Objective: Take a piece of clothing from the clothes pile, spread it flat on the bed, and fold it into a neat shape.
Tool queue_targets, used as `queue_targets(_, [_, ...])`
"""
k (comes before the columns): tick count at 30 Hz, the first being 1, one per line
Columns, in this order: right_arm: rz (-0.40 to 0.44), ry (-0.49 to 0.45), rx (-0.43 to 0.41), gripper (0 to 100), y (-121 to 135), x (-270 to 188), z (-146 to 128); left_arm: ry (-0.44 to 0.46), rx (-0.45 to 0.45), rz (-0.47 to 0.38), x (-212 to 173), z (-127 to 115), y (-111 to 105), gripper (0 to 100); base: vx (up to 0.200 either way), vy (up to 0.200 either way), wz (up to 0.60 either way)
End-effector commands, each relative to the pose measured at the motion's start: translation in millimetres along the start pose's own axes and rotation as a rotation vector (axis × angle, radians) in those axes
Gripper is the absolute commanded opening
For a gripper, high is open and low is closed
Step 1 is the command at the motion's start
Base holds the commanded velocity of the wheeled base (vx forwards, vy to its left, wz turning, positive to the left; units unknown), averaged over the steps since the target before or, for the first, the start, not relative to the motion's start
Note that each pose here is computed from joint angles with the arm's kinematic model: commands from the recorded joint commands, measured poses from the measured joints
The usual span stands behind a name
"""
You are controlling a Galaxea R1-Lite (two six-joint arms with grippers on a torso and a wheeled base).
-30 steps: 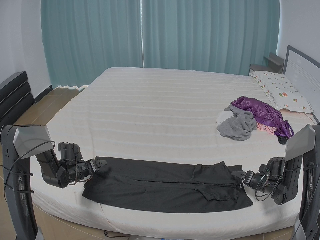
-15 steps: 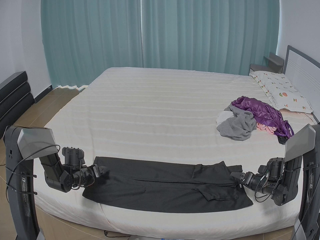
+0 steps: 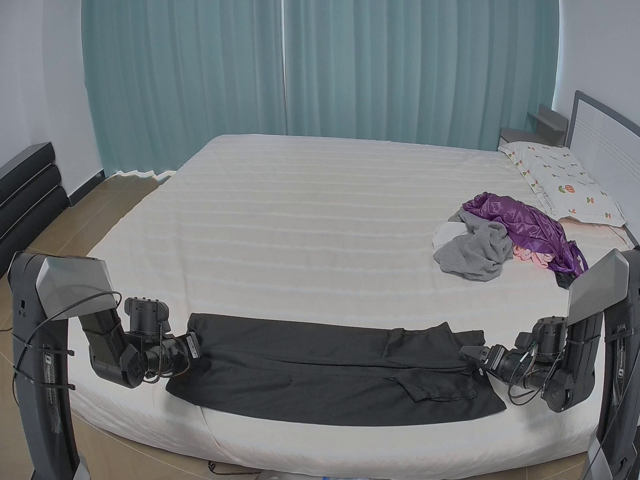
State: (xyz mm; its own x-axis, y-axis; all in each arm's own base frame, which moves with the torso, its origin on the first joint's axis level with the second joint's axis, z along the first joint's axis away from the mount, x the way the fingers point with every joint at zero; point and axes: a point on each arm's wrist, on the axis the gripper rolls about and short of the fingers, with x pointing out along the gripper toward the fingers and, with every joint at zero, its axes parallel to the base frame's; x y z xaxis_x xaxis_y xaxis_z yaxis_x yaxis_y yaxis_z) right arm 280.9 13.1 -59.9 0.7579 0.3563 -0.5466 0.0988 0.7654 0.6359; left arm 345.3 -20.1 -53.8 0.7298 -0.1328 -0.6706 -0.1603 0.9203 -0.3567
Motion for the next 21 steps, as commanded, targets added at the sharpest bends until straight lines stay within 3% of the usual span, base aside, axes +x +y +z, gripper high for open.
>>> queue_targets(1, [0.007, -0.011, 0.003, 100, 0, 1, 1, -0.002, -0.001, -0.001, -1, 0, 0, 0, 0.0, 0.0, 0.0])
queue_targets(2, [0.018, -0.037, 0.065, 100, 1, 2, 8, -0.028, -0.02, 0.0, -2, 3, -1, 0, 0.0, 0.0, 0.0])
queue_targets(5, [0.023, -0.054, 0.104, 100, 0, 3, 12, -0.059, -0.046, -0.014, -2, 5, -2, 0, 0.0, 0.0, 0.0])
queue_targets(13, [0.025, -0.047, 0.105, 100, 1, 4, 10, -0.143, -0.072, -0.052, -25, 20, -8, 0, 0.0, 0.0, 0.0])
queue_targets(21, [0.024, -0.043, 0.101, 100, 2, 4, 9, -0.121, -0.065, -0.044, -22, 15, -8, 0, 0.0, 0.0, 0.0])
